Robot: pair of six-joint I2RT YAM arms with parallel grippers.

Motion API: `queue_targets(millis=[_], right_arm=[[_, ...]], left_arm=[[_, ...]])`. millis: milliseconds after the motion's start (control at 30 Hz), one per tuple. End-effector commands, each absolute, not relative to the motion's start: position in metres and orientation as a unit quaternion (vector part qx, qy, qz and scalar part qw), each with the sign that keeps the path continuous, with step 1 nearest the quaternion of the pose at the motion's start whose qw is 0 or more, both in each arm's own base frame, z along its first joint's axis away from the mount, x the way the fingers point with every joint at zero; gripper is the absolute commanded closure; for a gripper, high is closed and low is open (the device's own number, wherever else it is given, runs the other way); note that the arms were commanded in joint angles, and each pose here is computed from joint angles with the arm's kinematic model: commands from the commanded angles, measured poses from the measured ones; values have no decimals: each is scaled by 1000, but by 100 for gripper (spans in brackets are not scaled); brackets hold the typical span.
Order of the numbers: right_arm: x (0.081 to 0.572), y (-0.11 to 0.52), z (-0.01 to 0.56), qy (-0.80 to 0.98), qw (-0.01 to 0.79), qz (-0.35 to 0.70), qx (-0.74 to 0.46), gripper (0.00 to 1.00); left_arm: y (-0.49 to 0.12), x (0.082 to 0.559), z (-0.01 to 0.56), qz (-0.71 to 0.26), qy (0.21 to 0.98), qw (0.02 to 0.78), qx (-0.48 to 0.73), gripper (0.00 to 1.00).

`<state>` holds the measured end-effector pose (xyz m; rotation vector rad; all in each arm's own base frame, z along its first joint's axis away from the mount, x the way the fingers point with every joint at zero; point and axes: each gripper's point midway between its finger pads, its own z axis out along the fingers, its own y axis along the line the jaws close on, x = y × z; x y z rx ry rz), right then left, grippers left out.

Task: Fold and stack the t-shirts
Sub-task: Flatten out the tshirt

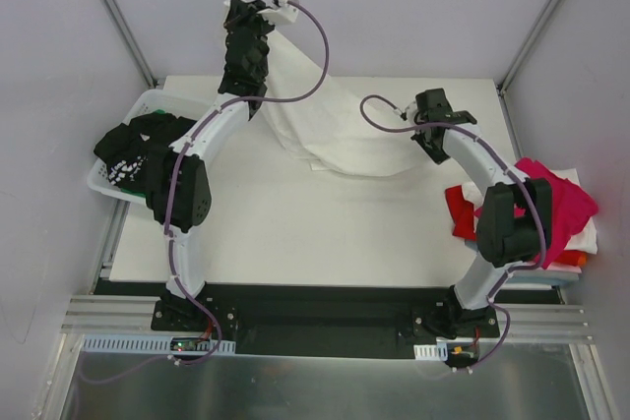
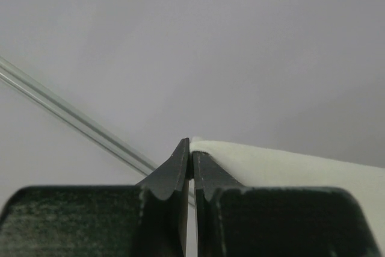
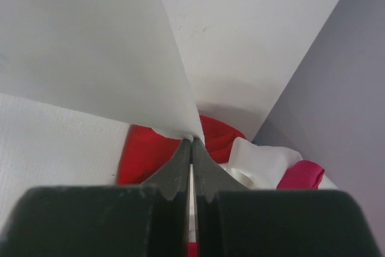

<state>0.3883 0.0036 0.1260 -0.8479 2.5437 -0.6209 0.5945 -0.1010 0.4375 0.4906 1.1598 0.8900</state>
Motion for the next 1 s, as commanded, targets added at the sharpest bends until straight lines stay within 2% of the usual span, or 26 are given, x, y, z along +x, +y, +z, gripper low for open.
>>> queue_targets(millis=[0, 333, 667, 967], right_arm=[[397, -16, 173, 899, 229, -256, -270, 99], [409, -26, 217, 896, 263, -258, -248, 99], [411, 1, 276, 892, 353, -180, -218, 99], [411, -12, 325, 870, 397, -214, -198, 99]], left_arm=[[-86, 565, 483, 404, 480, 760, 173, 100], [-78, 563, 454, 384, 508, 753, 166, 100], [-86, 561, 406, 358, 541, 734, 201, 100], [-91, 565, 370, 357, 556, 718, 217, 100]])
